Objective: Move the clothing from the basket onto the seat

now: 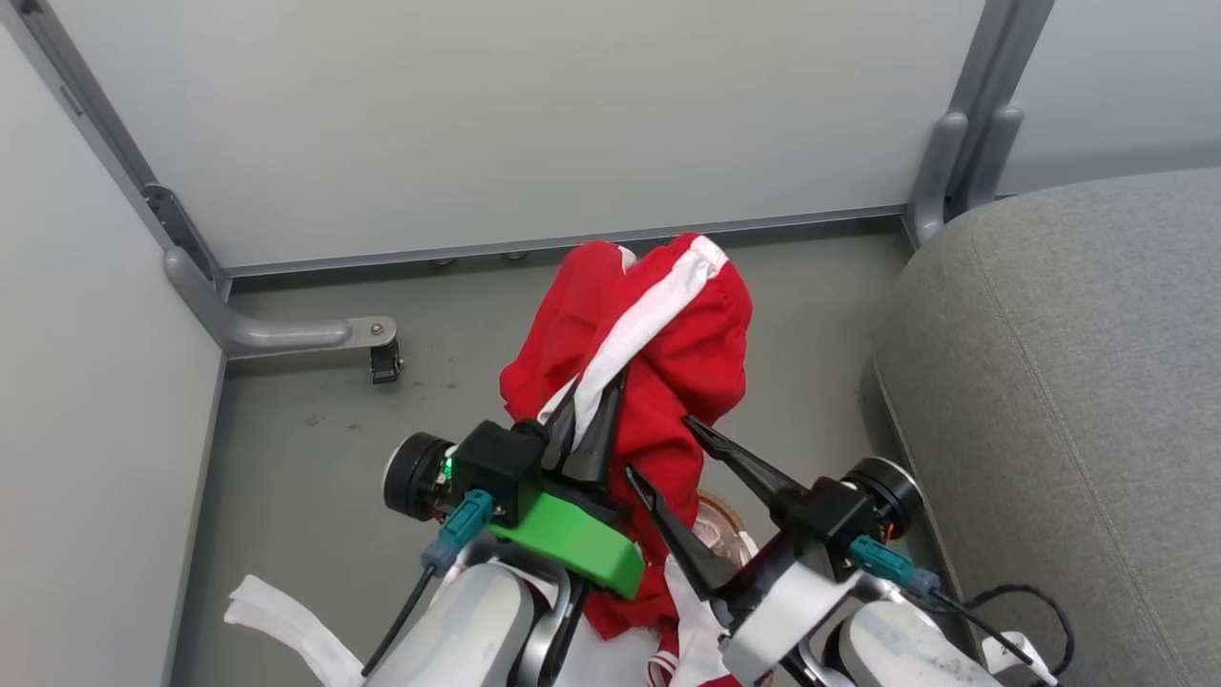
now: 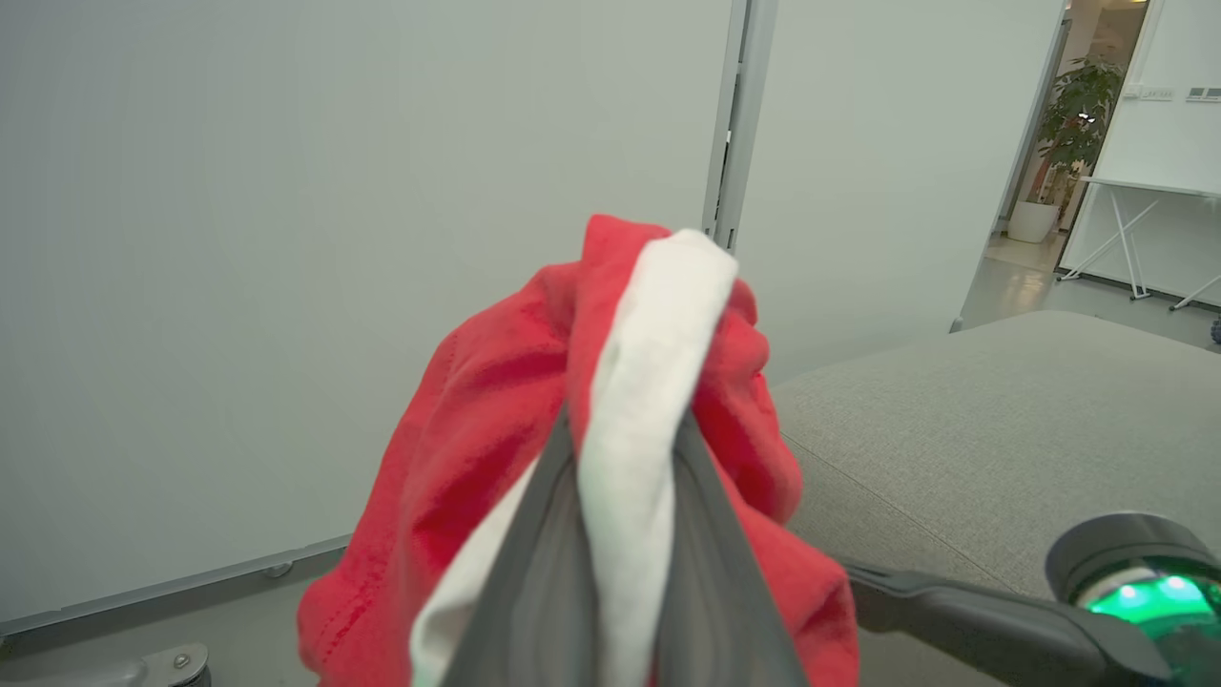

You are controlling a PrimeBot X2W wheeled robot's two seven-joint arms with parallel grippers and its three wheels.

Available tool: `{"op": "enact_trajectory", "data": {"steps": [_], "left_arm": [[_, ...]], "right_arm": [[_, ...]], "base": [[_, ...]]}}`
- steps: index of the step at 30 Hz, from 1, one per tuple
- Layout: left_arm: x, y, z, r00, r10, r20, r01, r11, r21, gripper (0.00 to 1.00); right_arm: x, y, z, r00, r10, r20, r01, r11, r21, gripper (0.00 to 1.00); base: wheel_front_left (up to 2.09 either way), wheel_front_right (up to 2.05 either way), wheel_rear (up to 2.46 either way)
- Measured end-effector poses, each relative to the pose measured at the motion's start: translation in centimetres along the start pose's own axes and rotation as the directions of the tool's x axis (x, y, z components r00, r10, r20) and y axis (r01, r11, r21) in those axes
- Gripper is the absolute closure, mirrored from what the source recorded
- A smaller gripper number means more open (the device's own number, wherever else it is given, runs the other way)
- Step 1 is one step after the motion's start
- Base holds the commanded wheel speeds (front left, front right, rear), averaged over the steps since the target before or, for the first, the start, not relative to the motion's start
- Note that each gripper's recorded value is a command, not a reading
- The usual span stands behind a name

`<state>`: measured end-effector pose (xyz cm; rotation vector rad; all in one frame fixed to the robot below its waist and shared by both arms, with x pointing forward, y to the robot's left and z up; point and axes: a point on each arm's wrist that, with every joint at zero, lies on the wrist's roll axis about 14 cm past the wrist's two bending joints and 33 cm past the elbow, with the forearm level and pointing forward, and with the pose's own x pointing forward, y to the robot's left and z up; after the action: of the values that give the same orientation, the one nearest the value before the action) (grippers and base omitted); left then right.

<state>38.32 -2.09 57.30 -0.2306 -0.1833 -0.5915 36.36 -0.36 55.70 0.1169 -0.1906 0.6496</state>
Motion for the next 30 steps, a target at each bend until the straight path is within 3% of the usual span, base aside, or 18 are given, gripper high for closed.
{"op": "enact_trajectory", "data": {"steps": [9,10,11,12,17,18,19,20,30], "left_arm": [[-0.7,-0.6,-0.4,1.000,-0.012,-0.020,0.012,1.000,-0.017,1.00],[-0.8,-0.8,-0.5,1.000,-0.014,-0.022,0.014,1.000,-0.020,1.00],[-0.9,-0.8,-0.5,1.000,-0.013,-0.023,0.013,1.000,-0.024,1.00],[-1.0,-0.8,-0.5,1.000,-0.013,-0.024,0.012,1.000,-0.025,1.00],[-1.3,-1.3,-0.6,0.999,-0.021,-0.030,0.020,0.999,-0.029,1.00],[-1.2,-1.3,-0.6,0.999,-0.023,-0.029,0.022,0.999,-0.025,0.76],[-1.2,-1.3,-0.6,0.999,-0.023,-0.028,0.022,1.000,-0.021,0.20],[-1.2,-1.3,-0.7,0.999,-0.024,-0.030,0.023,1.000,-0.017,0.00],[0.1,-3.0,-2.0,0.995,-0.089,-0.051,0.089,0.996,-0.004,0.00]], "right_arm": [[2.2,1.0,-1.5,0.997,0.063,-0.051,-0.066,0.996,-0.064,0.00],[2.5,1.2,-1.6,0.996,0.069,-0.054,-0.072,0.995,-0.064,0.23],[2.7,1.3,-1.7,0.995,0.075,-0.059,-0.079,0.995,-0.065,0.73],[2.8,1.5,-1.9,0.994,0.081,-0.067,-0.085,0.994,-0.062,1.00],[3.2,1.3,-1.8,0.996,0.071,-0.060,-0.073,0.997,-0.022,1.00],[3.1,1.1,-1.7,0.996,0.064,-0.056,-0.065,0.998,-0.016,1.00],[3.1,0.9,-1.5,0.997,0.058,-0.051,-0.058,0.998,-0.011,1.00],[3.0,0.8,-1.4,0.998,0.048,-0.045,-0.048,0.999,-0.005,1.00],[-0.4,-3.1,-0.1,0.993,-0.115,-0.009,0.115,0.993,0.002,1.00]], "base": [[0.00,0.00,0.00],[0.00,0.00,0.00],[0.00,0.00,0.00],[0.00,0.00,0.00],[0.00,0.00,0.00],[0.00,0.00,0.00],[0.00,0.00,0.00],[0.00,0.00,0.00],[0.00,0.00,0.00]]}}
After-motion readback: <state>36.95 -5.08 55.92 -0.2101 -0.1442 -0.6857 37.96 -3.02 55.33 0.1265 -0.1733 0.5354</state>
